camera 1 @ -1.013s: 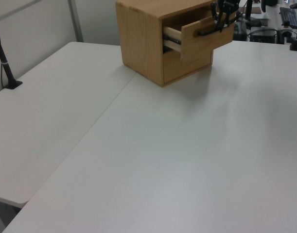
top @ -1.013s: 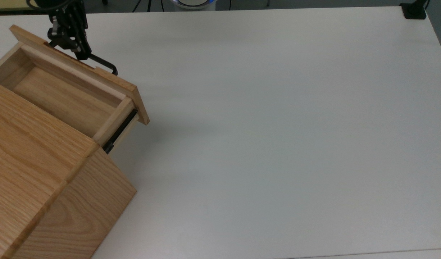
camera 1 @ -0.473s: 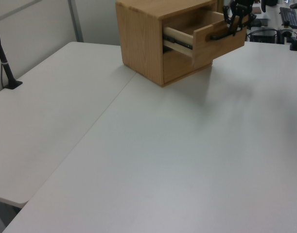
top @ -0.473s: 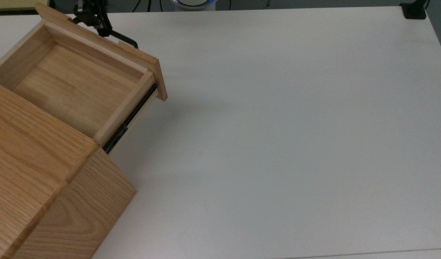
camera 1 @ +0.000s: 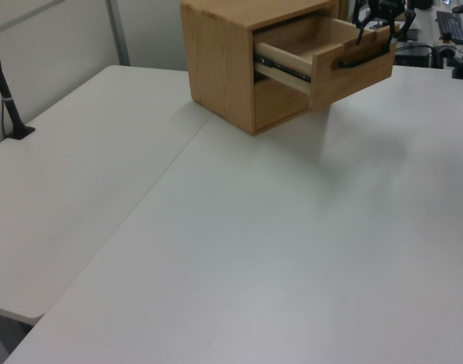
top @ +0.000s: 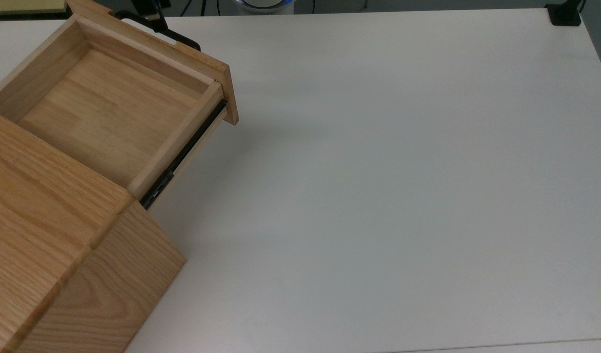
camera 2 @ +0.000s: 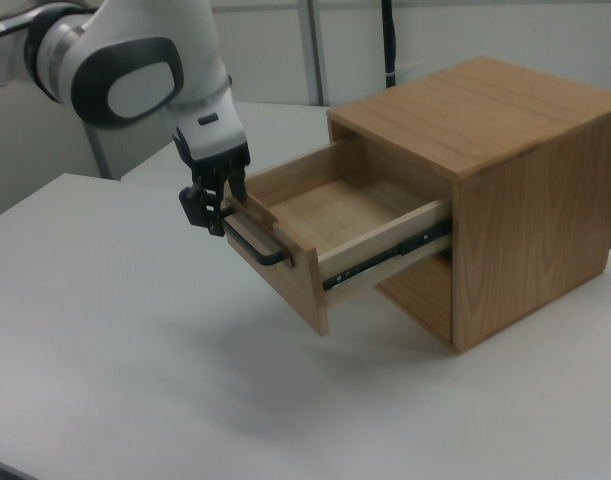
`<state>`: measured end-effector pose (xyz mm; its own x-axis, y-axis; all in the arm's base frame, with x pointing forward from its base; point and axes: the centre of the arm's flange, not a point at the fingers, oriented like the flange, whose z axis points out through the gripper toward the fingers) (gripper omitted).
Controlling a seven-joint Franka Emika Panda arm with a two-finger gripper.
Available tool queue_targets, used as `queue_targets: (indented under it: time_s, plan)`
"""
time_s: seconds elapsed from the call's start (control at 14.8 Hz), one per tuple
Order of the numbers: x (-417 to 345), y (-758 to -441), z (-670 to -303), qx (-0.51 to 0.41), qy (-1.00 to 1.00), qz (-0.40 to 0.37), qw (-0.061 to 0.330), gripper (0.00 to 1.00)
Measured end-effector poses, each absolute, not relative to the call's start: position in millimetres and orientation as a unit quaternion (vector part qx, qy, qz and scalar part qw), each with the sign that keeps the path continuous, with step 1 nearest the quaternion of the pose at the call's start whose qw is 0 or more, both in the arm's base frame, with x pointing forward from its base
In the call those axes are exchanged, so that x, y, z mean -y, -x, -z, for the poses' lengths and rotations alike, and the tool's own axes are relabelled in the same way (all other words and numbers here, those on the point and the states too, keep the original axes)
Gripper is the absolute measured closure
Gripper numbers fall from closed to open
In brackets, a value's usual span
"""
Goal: Open the drawer by sliding it
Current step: 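Release the handle and lift the gripper away from the drawer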
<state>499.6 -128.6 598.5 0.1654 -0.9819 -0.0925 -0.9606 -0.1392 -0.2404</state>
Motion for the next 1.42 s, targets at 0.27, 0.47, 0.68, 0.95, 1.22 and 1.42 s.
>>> queue_targets:
  time_s: [0.27,0.47,0.68,0.95,1.22,1.42]
  plan:
    - [118.4,-502.0,-633.6,-0.585,0.797,0.081,0.126,0.00]
    - [69.8,-514.0,-645.9,-0.514,0.844,0.087,0.129,0.00]
    - [33.5,-532.2,-643.6,-0.451,0.880,0.093,0.113,0.00]
    - [-1.9,-563.3,-622.0,-0.328,0.937,0.093,0.075,0.00]
    - [-24.2,-578.3,-592.1,-0.209,0.974,0.086,0.014,0.00]
    - [-20.0,-580.1,-576.3,-0.104,0.993,0.056,-0.029,0.00]
